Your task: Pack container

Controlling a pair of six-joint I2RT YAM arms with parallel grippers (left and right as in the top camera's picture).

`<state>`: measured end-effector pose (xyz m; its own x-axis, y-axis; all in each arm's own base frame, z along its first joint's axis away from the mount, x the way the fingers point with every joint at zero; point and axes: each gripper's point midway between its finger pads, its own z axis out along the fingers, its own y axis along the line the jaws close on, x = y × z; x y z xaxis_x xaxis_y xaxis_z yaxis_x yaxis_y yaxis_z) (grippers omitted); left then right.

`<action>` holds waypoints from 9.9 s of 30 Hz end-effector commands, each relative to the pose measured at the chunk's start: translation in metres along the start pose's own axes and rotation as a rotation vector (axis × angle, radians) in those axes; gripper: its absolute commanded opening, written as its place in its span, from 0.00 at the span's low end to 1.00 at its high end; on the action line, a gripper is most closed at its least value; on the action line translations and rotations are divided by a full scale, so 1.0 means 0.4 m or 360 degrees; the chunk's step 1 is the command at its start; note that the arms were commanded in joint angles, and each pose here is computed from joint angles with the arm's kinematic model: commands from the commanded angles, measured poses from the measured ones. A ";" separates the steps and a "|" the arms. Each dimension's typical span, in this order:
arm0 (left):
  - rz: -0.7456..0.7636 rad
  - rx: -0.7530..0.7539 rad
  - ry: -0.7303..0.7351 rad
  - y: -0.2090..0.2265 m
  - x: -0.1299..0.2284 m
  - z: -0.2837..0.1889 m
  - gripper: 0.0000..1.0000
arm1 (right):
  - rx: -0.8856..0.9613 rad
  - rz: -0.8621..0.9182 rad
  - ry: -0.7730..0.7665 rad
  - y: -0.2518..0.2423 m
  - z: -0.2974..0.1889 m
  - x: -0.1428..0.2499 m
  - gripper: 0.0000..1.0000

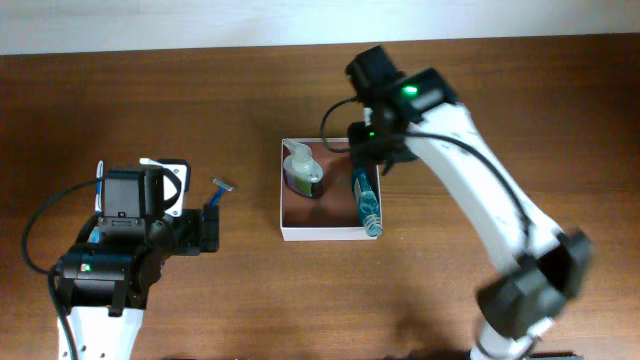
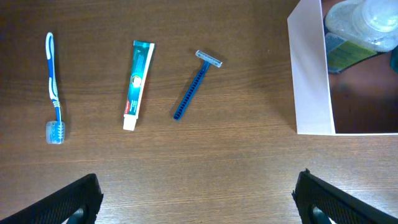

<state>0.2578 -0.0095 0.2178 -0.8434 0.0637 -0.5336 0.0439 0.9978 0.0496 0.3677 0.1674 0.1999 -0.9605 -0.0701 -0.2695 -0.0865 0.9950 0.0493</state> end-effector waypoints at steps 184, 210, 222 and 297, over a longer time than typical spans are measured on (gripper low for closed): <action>-0.0014 0.0015 -0.0003 -0.002 -0.006 -0.011 1.00 | 0.0020 -0.0320 -0.0469 0.024 0.054 -0.069 0.04; -0.0014 0.0014 -0.0003 -0.002 -0.006 -0.011 1.00 | -0.0036 -0.0238 -0.0422 -0.017 0.052 -0.088 0.54; -0.0014 0.0015 -0.0003 -0.002 -0.006 -0.011 1.00 | 0.0144 0.0310 -0.0440 -0.330 -0.120 -0.056 0.29; -0.0014 0.0015 0.0003 -0.002 -0.003 -0.011 1.00 | -0.0654 0.0039 0.0010 -0.050 0.347 0.137 0.04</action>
<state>0.2550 -0.0093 0.2166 -0.8520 0.0643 -0.5196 0.0448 0.9977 0.0502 0.3582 0.1383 0.0469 -0.9657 -0.0165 -0.2591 -0.1161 0.9201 0.3741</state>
